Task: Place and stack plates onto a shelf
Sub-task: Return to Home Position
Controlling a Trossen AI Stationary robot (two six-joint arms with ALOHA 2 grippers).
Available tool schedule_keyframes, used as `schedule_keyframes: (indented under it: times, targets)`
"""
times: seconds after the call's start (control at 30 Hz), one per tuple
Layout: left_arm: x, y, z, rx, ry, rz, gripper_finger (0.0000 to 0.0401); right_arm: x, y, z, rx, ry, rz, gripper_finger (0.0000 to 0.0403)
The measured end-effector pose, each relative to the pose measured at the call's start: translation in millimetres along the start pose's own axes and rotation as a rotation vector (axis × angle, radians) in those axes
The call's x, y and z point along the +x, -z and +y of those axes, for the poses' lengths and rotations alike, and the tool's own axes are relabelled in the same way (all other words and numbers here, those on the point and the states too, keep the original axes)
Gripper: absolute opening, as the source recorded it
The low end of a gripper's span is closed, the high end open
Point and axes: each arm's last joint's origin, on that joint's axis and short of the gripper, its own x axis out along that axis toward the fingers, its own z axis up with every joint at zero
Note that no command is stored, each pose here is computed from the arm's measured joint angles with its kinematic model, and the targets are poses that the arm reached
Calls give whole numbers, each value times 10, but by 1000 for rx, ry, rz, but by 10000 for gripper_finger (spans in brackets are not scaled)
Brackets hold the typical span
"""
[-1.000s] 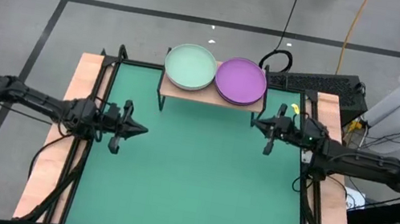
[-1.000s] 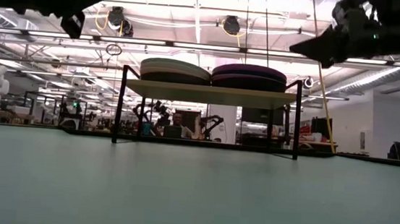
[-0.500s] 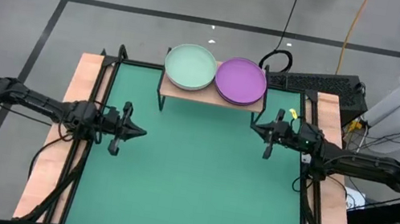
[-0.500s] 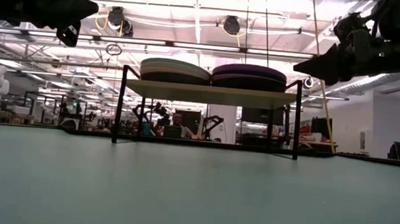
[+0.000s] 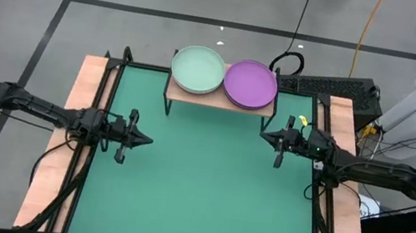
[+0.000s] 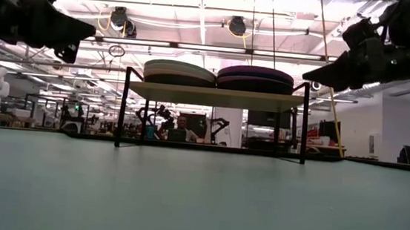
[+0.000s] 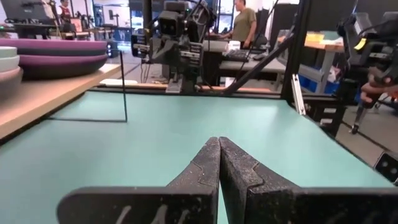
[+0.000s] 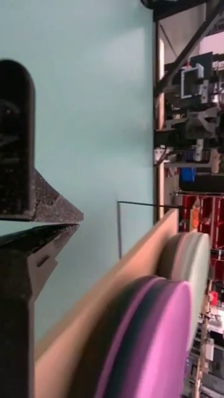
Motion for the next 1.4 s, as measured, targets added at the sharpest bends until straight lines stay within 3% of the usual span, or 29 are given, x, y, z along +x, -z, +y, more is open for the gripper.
schedule_keyframes:
  times: [0.17, 0.33, 0.57, 1.03, 1.4]
  targets:
    - [0, 4, 9, 25, 0, 3, 5, -36, 171, 15, 33, 0, -12, 0]
    - [0, 1, 24, -22, -7, 0, 5, -49, 121, 12, 40, 5, -96, 0]
    - [0, 0, 45, 21, -29, -1, 5, -46, 165, 17, -32, 2, -54, 0]
    - [-4, -5, 139, 118, -121, 1, 5, -46, 300, 72, -31, 0, 89, 0]
    - [-4, -7, 136, 111, -112, -1, 5, -68, 247, 149, -68, -53, 38, 0]
